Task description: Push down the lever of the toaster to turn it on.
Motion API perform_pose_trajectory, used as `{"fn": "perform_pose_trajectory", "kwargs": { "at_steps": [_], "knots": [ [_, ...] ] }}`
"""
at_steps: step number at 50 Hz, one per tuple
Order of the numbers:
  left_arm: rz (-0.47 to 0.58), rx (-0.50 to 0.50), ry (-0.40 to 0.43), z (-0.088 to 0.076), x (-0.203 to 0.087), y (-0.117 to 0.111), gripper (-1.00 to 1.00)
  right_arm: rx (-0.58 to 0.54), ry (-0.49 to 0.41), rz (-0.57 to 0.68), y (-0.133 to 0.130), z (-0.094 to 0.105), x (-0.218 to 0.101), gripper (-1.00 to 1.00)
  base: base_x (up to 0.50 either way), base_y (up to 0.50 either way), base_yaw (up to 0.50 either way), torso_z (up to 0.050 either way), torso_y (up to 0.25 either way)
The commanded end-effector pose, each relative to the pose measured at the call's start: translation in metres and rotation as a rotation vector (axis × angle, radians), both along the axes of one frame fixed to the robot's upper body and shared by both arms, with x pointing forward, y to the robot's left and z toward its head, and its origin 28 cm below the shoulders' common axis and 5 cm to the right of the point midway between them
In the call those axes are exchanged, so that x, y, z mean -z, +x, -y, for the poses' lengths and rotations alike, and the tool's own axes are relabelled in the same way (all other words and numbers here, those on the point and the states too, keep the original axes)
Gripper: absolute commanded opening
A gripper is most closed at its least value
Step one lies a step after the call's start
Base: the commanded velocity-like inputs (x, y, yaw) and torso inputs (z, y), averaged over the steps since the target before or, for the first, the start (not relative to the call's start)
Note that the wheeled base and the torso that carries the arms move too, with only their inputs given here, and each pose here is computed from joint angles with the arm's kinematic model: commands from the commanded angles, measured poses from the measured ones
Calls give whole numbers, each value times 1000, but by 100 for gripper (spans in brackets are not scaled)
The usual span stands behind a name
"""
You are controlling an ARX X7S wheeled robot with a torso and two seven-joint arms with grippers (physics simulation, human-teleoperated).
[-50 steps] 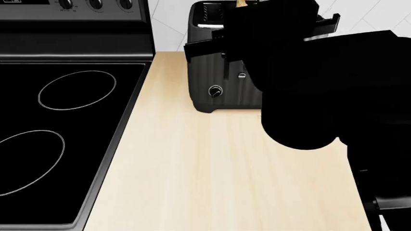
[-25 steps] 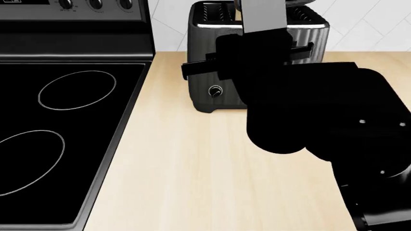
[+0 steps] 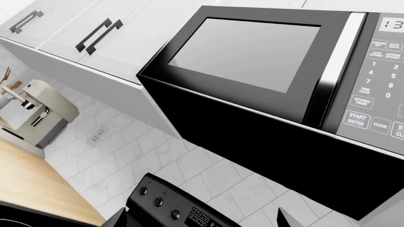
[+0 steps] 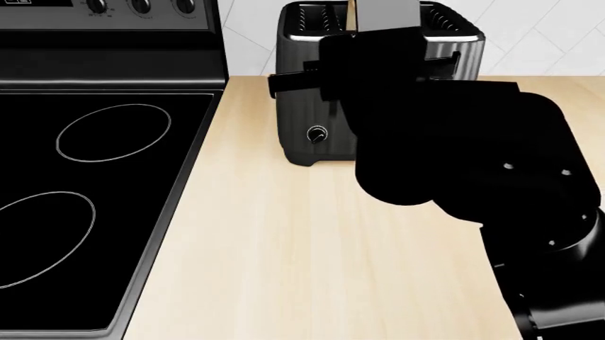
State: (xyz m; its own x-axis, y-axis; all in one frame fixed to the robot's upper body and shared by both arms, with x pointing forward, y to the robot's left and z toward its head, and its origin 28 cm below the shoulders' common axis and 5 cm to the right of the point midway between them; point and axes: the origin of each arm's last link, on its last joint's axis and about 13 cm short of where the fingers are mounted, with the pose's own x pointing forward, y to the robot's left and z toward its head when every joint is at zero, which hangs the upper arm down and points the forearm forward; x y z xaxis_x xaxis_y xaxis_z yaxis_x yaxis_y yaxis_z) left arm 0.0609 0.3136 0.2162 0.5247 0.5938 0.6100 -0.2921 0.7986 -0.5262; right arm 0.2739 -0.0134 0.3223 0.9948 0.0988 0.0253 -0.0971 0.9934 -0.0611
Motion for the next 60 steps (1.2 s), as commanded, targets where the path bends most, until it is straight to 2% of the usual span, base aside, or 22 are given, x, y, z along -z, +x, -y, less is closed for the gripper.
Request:
{"fn": "perform_pose_trajectory", "kwargs": {
  "at_steps": [1,18,38,60],
  "knots": [
    [1,0,0,0,0,0,100,25,-8,5,6,-1,-3,-100,0,0,0,0,0],
    [2,0,0,0,0,0,100,42,-5,-32,18,-4,13,-100,0,0,0,0,0],
    [3,1,1,0,-1,0,100,37,-6,-36,21,-6,18,-100,0,0,0,0,0],
    [5,1,1,0,-1,0,100,46,-38,-96,24,-6,39,-100,0,0,0,0,0]
  ]
}}
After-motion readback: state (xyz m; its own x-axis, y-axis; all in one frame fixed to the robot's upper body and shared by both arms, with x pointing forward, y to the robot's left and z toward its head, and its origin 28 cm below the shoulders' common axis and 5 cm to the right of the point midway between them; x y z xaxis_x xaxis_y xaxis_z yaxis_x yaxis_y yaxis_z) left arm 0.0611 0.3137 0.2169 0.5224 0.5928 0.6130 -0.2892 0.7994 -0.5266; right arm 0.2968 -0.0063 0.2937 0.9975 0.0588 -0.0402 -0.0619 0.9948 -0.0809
